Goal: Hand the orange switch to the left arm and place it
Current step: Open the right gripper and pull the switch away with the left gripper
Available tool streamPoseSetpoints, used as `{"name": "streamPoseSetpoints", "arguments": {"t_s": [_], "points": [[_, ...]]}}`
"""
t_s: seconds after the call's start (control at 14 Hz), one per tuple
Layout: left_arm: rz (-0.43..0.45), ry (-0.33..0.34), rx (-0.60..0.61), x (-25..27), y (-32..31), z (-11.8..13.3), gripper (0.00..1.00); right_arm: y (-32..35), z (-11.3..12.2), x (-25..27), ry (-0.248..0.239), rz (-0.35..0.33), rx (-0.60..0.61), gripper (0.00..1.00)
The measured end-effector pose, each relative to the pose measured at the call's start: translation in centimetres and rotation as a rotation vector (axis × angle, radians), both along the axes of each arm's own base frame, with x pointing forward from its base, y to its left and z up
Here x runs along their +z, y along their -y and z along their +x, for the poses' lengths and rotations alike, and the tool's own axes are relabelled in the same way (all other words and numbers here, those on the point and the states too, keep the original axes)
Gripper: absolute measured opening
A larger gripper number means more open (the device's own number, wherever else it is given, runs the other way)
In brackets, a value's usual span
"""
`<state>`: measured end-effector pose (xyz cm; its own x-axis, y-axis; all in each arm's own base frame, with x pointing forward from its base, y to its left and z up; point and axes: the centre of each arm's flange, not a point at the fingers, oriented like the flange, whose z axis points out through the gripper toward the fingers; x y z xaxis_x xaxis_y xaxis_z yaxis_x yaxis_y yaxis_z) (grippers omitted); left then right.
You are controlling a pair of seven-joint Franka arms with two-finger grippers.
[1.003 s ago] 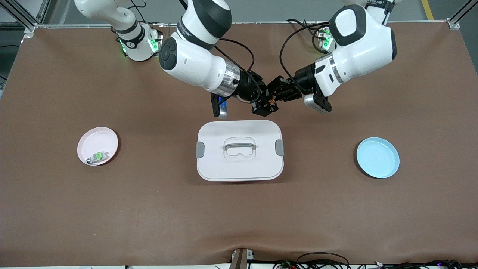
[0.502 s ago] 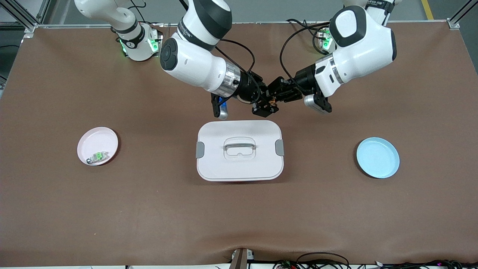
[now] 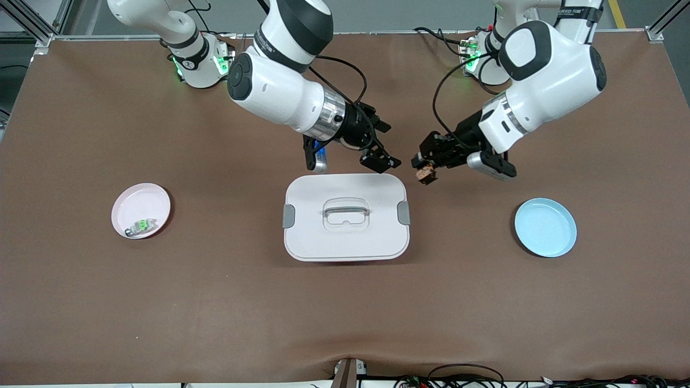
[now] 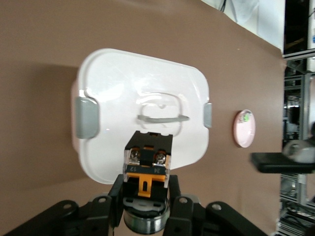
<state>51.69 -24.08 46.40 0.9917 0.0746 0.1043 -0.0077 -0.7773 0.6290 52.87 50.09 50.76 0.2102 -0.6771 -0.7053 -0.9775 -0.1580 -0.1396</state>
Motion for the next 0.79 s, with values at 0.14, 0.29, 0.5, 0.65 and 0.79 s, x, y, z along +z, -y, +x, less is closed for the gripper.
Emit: {"name": "streamPoseSetpoints", "arguments": {"t_s": [0.14,0.29,0.5,0.65,0.79], "points": [[0.074,0.011,-0.028,-0.3,-1.8,0.6,0.38,1.3,0.5,0.7,-0.001,-0.025,0.022,1.0],[0.187,0.011,-0.08,-0.6,-4.2,1.1,0.38,3.1,0.8,2.1,0.031,-0.073,0.093,1.0],[0.331,0.01,-0.135,-0.2,-7.7,2.3,0.38,7.3,1.1,4.8,0.07,-0.111,0.246,1.0],[0.433,0.014,-0.173,-0.9,-9.7,3.0,0.38,11.8,2.1,6.5,0.094,-0.12,0.328,1.0],[0.496,0.009,-0.238,-3.0,-11.1,3.8,0.38,16.4,2.9,7.8,0.128,-0.132,0.405,1.0]]}}
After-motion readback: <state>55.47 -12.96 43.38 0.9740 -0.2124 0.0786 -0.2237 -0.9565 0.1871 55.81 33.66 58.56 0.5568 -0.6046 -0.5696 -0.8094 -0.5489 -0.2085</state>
